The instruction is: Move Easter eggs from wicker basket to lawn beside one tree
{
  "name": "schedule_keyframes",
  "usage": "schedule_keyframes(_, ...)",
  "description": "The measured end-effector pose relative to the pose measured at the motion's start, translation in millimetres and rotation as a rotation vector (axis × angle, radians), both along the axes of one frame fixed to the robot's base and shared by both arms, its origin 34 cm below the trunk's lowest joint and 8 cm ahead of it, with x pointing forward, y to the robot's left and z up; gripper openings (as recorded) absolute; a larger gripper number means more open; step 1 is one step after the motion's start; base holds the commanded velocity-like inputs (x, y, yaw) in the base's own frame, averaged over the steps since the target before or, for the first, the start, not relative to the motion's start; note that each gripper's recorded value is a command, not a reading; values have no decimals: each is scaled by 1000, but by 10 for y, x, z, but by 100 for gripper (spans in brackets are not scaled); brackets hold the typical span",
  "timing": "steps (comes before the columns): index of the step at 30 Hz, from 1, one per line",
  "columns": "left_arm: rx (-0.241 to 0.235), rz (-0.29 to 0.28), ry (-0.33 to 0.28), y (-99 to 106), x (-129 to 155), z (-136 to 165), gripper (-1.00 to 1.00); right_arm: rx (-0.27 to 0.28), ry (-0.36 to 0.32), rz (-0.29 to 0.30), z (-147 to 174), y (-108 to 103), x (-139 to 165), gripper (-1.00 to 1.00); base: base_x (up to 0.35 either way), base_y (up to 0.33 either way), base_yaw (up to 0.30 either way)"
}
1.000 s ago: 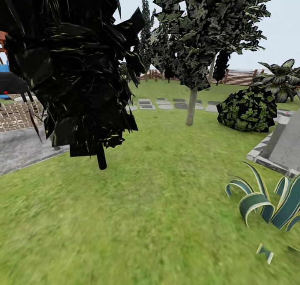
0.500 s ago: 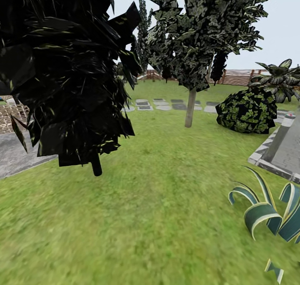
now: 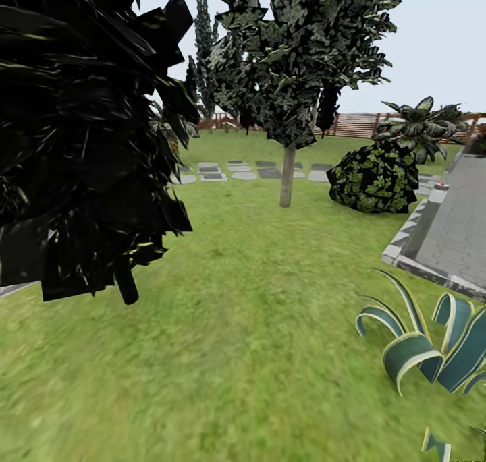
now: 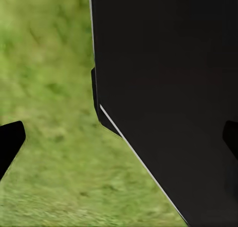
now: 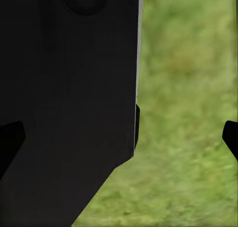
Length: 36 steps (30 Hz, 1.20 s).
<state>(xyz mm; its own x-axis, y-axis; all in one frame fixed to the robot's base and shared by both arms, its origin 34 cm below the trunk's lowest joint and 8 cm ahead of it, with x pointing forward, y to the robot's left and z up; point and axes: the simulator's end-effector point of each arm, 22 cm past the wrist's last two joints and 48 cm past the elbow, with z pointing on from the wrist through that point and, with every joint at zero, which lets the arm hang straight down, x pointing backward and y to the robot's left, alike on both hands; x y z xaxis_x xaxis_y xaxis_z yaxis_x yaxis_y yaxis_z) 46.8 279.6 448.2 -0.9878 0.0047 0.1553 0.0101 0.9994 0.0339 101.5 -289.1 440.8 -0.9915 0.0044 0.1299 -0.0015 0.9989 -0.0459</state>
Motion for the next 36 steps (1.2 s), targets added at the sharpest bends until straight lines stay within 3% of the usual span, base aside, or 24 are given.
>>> schedule_keyframes(6,0,0,0,-1,0,0,100,0,0,1,0,0,3,100,332,0,-218)
schedule_keyframes(36,1,0,-1,2,2,0,100,1,1,4,0,2,0,100,332,0,-30)
